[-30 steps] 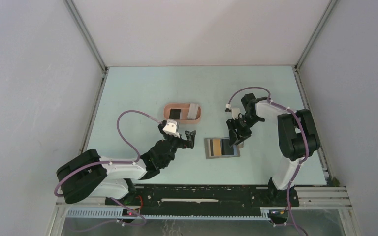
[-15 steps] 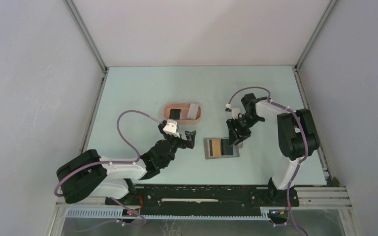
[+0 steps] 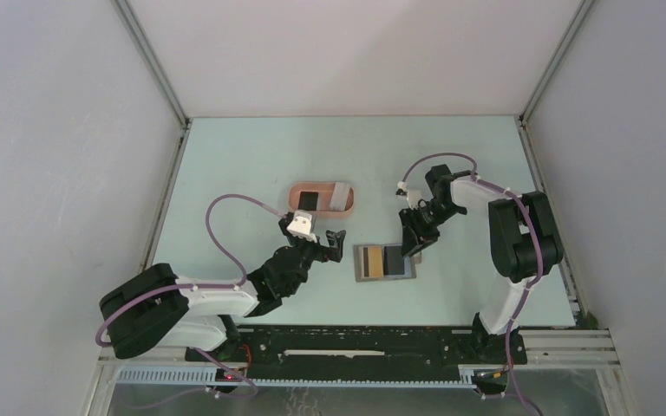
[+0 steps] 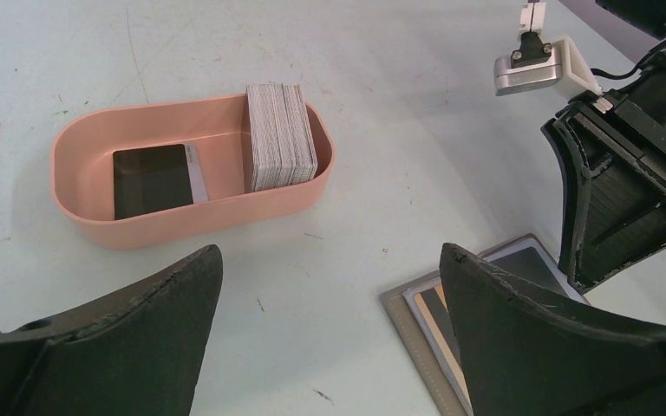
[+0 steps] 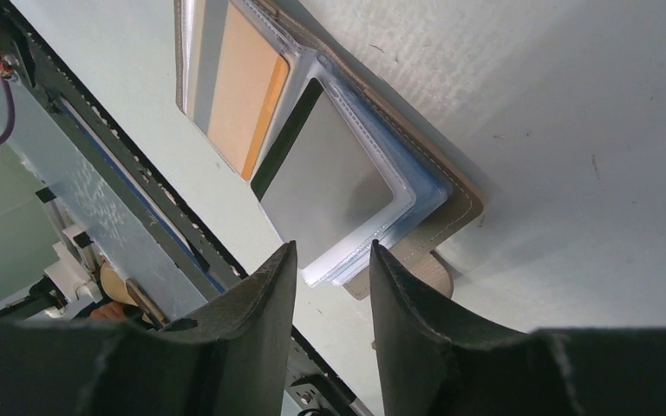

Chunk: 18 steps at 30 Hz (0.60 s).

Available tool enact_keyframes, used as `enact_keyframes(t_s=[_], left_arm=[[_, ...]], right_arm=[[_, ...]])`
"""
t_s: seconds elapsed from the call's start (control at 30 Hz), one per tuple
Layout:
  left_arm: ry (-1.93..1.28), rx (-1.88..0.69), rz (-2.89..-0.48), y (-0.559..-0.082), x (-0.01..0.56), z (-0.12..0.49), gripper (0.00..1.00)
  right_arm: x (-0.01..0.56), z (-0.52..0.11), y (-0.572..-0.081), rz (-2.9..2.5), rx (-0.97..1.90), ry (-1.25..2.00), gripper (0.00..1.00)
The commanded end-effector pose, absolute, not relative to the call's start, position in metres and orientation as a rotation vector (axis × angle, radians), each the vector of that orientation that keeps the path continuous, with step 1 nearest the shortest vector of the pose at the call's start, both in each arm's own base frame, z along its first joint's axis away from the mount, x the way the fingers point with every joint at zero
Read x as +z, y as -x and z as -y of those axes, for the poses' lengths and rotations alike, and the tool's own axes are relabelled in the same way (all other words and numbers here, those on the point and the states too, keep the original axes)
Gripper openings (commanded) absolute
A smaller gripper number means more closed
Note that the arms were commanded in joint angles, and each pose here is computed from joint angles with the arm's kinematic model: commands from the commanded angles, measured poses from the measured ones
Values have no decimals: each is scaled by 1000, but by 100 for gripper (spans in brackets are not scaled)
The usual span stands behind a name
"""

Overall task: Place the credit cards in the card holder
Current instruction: Turn over the card slot in the card holder.

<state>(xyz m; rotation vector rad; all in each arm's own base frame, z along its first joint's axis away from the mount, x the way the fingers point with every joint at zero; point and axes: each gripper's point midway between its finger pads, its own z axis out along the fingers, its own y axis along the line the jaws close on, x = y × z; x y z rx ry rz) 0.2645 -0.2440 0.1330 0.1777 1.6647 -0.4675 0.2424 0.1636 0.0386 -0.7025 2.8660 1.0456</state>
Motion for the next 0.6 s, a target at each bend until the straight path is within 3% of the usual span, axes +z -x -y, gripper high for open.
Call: enact_keyframes(t_s=[0.0,0.57], left_arm=[[-153,-491,-1639,-264,137,242,100],[-155,-492,-1638,-264,138,243,100]], right_arm=[[63,-173,-251,-2780,1128,701,44],[79,-191,-248,-2704,1409,636,40]])
